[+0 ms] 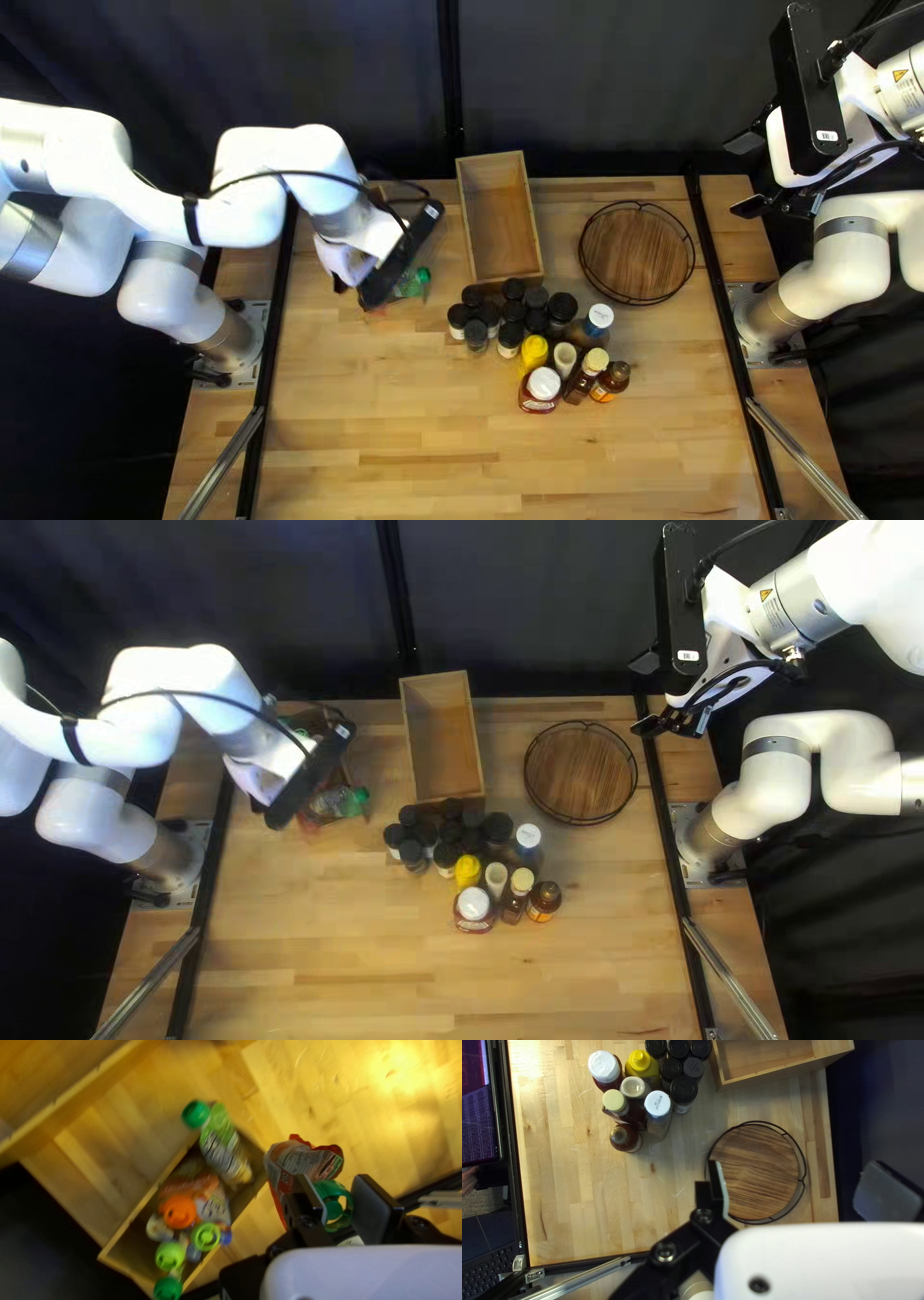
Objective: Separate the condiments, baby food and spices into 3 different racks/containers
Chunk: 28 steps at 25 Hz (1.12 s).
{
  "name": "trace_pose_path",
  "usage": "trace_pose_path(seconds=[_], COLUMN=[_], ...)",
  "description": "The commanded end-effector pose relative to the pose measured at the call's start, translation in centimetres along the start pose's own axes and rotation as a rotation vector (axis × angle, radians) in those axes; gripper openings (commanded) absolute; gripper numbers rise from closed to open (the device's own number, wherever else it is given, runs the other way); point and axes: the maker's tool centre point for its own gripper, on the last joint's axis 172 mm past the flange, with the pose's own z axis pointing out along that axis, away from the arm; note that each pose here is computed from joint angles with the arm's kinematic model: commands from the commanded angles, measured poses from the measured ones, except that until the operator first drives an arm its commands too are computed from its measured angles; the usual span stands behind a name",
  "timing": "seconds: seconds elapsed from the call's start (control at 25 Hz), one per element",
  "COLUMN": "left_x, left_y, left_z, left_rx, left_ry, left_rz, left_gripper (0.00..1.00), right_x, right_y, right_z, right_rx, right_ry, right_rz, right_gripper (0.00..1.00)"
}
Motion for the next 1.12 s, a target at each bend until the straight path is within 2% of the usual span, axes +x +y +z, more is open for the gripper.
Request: trace_pose_path(seconds=[0.04,0.32,0.36,0.4,0.44,0.68,0.88,1.08,1.12], left_x=[-1.4,-2.4,-2.4,-2.4,-2.3,-1.5,0.8,4.1,4.9], left_y=[-1.9,-4.1,-4.1,-4.0,-3.9,-2.7,-1.4,0.4,0.8], left_z=[0.3,1.5,1.5,1.6,1.6,1.1,-0.1,-2.0,-2.8], left_rx=[0.023,0.082,0.09,0.097,0.102,0.1,0.072,0.028,0.02], left_ry=[-0.008,-0.033,-0.036,-0.041,-0.044,-0.047,-0.029,0.043,0.072], left_rz=[-0.016,-0.061,-0.068,-0.075,-0.081,-0.101,-0.121,-0.194,-0.226], left_gripper=[0.0,0.0,0.3,0.78,1.0,1.0,1.0,1.0,1.0], right_x=[0.0,0.0,0.0,0.0,0.0,0.0,0.0,0.0,0.0], right_y=[0.0,0.0,0.0,0.0,0.0,0.0,0.0,0.0,0.0], right_z=[0.0,0.0,0.0,0.0,0.0,0.0,0.0,0.0,0.0], right_rx=[0.0,0.0,0.0,0.0,0.0,0.0,0.0,0.0,0.0], right_ry=[0.0,0.0,0.0,0.0,0.0,0.0,0.0,0.0,0.0], right_rz=[0.0,0.0,0.0,0.0,0.0,0.0,0.0,0.0,0.0], right_gripper=[1.0,1.0,1.0,1.0,1.0,1.0,1.0,1.0,1.0])
